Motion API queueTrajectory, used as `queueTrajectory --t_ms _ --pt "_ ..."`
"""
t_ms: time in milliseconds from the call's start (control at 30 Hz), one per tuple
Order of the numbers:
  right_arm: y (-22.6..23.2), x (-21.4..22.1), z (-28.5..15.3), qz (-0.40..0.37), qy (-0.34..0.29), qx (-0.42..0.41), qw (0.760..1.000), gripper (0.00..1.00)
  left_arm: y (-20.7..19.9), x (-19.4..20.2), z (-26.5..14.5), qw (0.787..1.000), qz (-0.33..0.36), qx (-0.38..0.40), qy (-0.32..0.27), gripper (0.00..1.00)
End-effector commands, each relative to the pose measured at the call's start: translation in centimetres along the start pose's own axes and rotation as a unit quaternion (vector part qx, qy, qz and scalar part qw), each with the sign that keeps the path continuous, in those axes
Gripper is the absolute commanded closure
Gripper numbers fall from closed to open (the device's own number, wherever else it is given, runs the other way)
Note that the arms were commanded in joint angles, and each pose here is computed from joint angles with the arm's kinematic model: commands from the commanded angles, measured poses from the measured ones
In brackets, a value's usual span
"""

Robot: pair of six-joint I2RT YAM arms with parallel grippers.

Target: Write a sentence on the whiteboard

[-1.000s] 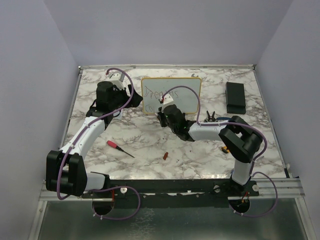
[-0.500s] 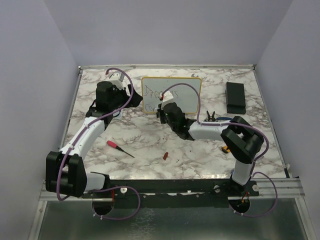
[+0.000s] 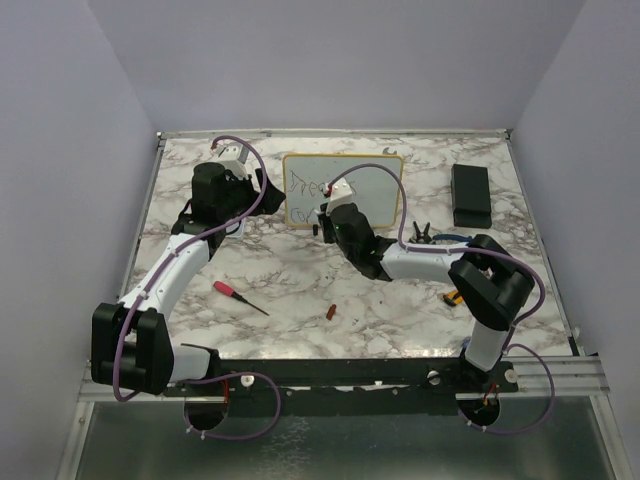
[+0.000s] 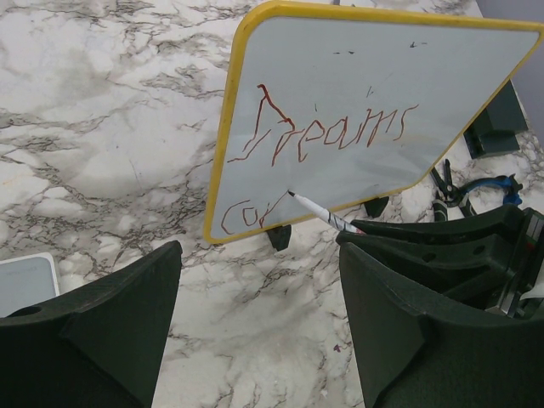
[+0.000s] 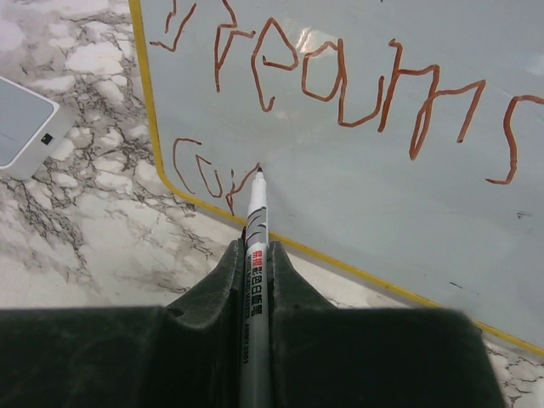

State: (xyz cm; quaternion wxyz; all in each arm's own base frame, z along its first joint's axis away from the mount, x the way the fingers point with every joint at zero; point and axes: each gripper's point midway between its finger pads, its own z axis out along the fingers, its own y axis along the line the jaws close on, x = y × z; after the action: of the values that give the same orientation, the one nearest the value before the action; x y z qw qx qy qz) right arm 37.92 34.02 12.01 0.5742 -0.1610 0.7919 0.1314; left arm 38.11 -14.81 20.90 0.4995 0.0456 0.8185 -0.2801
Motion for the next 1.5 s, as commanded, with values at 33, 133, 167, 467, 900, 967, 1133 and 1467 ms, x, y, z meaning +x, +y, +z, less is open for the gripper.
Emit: queueTrajectory --t_ms 33,133,167,467,900,967,1133,1467 --pt "-0.9 1.8 -0.6 0.008 0.020 0.012 1.000 1.00 -0.8 -0.2 -0.5 1.000 0.005 0.014 -0.005 0.24" --pt "-0.7 2.9 -0.9 0.014 0.034 0.006 0.999 0.99 -0.8 -0.2 -0.4 1.000 0.005 0.014 -0.004 0.24" --pt "-0.7 3.3 -0.9 0.016 0.038 0.005 0.999 0.99 -0.8 -0.2 -0.4 1.000 0.004 0.014 -0.004 0.24" --pt "-0.1 4.4 -0.5 0.012 0.056 -0.009 0.998 1.00 -0.9 -0.1 -0.4 1.000 0.004 0.015 -0.003 0.24" --pt "-0.6 -0.3 -0.4 0.007 0.000 0.012 1.000 0.99 -0.9 -0.2 -0.4 1.000 0.004 0.015 -0.004 0.24" --pt "-0.7 -1.0 -0.4 0.006 -0.009 0.016 1.000 0.99 -0.9 -0.2 -0.5 1.000 0.004 0.016 -0.004 0.24" --pt "-1.4 -1.9 -0.7 0.005 -0.019 0.031 0.999 0.99 -0.9 -0.2 -0.5 1.000 0.005 0.015 -0.005 0.24" --pt "-2.7 -0.1 -1.4 0.010 0.000 0.047 0.999 0.99 -0.9 -0.2 -0.5 1.000 0.004 0.015 -0.005 0.24"
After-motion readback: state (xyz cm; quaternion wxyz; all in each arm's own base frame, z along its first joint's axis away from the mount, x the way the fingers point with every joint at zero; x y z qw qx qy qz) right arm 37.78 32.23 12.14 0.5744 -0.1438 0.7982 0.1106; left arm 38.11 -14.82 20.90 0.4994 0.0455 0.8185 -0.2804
